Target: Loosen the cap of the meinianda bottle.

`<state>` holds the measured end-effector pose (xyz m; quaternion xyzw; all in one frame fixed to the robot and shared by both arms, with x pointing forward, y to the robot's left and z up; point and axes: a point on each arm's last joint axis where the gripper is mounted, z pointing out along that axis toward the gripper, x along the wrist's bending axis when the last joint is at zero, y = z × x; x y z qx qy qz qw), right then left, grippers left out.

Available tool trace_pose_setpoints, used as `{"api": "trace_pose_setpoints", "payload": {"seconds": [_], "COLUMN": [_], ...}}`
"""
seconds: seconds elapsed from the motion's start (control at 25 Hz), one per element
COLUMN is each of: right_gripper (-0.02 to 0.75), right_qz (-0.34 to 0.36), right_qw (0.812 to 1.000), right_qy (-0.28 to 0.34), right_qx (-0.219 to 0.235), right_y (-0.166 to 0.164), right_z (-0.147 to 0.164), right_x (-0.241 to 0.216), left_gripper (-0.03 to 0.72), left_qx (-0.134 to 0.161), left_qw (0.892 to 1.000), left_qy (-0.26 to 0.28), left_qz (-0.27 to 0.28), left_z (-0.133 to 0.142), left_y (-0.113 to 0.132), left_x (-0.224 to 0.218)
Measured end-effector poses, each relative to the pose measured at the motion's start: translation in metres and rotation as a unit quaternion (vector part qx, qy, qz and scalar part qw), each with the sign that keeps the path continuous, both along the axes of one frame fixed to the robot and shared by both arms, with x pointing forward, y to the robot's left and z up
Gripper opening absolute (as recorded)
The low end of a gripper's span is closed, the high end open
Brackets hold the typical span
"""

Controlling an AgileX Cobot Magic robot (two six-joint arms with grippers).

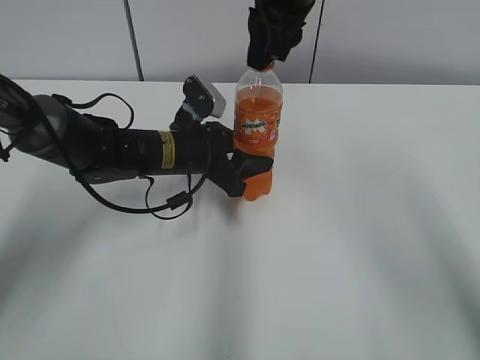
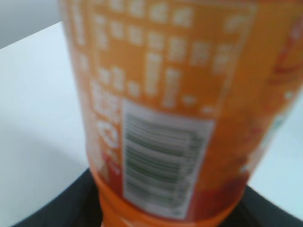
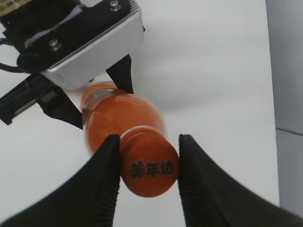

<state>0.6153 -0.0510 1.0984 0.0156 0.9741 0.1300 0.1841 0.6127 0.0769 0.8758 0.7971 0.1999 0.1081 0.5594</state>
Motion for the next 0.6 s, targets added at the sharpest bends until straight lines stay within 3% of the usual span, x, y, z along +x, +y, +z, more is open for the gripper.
{"api": "trace_pose_setpoints", "payload": {"seconds": [0.6], "right_gripper": [0.274], "right_qz": [0.171], "right_qw": [0.983], "right_qy": [-0.039], "right_qx": [-0.056], "right_y": [0.0013], "right_z": [0.0004], "right_x": [-0.0017], "left_gripper": [0.378], "left_qx": [0.001], "left_qw": [1.0], "left_qy": [-0.002], "left_qz": [-0.002], "left_z": [0.0], "left_y": [-0.0001], "left_x": [-0.0002]}}
